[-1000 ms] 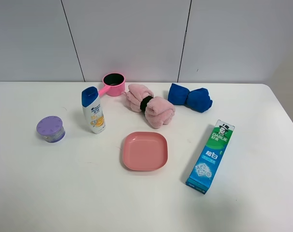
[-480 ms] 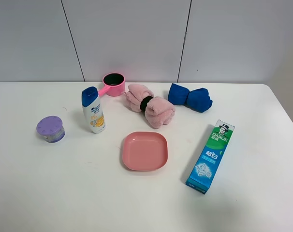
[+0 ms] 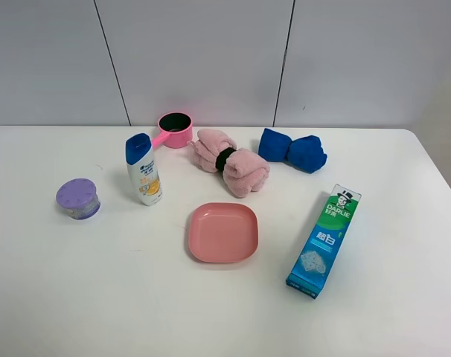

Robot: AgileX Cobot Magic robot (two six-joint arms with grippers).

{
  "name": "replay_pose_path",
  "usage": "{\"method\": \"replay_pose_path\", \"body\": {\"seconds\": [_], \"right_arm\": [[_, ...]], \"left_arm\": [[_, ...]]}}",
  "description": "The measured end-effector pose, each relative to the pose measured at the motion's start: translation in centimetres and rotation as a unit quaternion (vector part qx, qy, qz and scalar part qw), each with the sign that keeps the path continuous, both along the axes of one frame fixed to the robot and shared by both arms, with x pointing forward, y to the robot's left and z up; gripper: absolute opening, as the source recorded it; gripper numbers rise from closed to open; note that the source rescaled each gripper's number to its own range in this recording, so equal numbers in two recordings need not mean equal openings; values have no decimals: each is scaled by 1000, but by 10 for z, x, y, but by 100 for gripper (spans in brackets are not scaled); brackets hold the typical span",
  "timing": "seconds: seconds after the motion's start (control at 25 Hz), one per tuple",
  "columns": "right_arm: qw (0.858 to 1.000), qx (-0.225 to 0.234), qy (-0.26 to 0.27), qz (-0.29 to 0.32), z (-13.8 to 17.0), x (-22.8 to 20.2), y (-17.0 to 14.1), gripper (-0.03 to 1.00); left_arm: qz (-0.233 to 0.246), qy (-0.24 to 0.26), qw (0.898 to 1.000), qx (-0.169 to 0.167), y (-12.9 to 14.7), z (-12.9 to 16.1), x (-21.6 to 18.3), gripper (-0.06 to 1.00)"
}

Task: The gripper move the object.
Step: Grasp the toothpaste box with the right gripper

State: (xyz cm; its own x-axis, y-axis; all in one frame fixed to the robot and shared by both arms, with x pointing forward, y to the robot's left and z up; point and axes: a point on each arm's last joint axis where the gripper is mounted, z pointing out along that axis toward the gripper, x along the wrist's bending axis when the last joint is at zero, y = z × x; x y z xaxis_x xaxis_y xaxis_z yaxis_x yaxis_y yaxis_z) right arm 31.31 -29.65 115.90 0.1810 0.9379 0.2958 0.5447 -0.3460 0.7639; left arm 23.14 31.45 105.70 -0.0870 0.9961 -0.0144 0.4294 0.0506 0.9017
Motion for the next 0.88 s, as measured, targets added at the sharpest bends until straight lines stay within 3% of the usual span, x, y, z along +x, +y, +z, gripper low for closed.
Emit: {"method": "replay_pose_path", "body": {"seconds": [0.16,0.28,0.56,0.76,0.88], "right_arm": [[994,13,111,-5,23,62,-2,66],[989,17,146,-9,29,111,-4,66],[968,57,238,-48,-7,173,-6,66],[956,86,273,-62,-25,190,-2,66],[953,81,285,-58,-37,198,11,66]], "left_arm": [[0,0,1000,-1,0,0,0,100],[0,0,1000,-1,0,0,0,100],[0,0,1000,-1,0,0,0,100],[0,0,1000,0,0,0,0,100],[0,0,1000,0,0,0,0,100]]}}
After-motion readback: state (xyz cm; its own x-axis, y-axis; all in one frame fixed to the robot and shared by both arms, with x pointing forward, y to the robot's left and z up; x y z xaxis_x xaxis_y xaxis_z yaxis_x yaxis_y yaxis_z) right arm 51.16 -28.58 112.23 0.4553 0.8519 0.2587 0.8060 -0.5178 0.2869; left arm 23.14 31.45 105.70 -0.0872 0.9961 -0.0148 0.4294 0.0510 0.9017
